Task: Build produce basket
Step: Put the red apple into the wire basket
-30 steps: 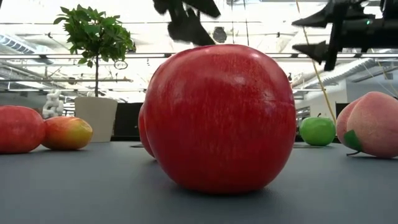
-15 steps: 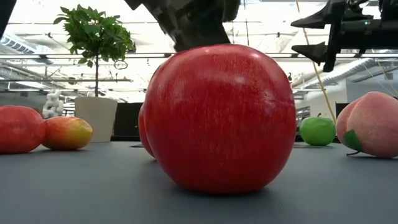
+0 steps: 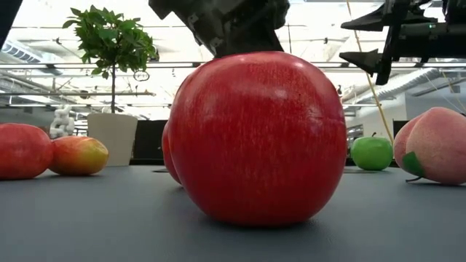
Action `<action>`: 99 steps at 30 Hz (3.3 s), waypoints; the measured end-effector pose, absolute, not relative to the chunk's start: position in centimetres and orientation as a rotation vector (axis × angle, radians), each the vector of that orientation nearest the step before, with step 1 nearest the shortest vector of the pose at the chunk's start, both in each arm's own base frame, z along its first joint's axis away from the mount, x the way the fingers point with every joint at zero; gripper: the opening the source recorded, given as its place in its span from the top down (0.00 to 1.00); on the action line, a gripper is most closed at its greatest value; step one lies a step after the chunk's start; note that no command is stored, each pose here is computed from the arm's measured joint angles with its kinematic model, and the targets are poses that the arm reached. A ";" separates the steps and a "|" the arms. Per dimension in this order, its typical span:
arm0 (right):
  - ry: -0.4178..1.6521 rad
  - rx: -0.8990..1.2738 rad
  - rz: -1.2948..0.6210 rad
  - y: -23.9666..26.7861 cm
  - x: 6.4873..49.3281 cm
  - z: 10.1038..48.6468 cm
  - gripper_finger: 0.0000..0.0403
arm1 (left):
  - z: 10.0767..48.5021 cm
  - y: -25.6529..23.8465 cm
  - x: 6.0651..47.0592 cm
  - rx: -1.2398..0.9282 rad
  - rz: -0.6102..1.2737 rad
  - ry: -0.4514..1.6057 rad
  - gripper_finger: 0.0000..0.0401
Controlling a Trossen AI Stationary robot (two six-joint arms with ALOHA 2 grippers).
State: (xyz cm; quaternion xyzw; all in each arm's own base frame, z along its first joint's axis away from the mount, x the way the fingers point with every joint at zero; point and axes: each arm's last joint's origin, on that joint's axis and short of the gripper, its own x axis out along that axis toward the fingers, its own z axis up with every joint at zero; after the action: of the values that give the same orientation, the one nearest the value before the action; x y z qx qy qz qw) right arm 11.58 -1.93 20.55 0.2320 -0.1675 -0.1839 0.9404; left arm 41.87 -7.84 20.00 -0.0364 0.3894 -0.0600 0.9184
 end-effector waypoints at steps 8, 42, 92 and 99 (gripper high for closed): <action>-0.299 0.501 -0.381 -1.9 11.7 20.1 0.21 | 17.5 -8.1 42.2 -0.084 -0.138 0.880 0.03; -0.283 0.526 -0.383 -1.9 11.9 19.9 0.21 | 16.6 -8.1 42.4 -0.077 -0.156 0.896 0.20; -0.263 0.479 -0.517 -3.1 11.7 19.4 0.21 | 24.4 22.0 37.3 -0.276 0.357 0.557 0.16; -0.255 0.483 -0.533 -3.3 11.7 19.3 0.21 | 23.7 22.0 38.6 -0.223 0.353 0.680 0.16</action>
State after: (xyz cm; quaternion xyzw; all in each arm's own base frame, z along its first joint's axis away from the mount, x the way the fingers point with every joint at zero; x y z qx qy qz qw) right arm 11.72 -3.30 19.31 0.2356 -0.1244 -0.2600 0.9281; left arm 38.59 22.01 23.66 -0.1085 0.3311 0.1716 0.9215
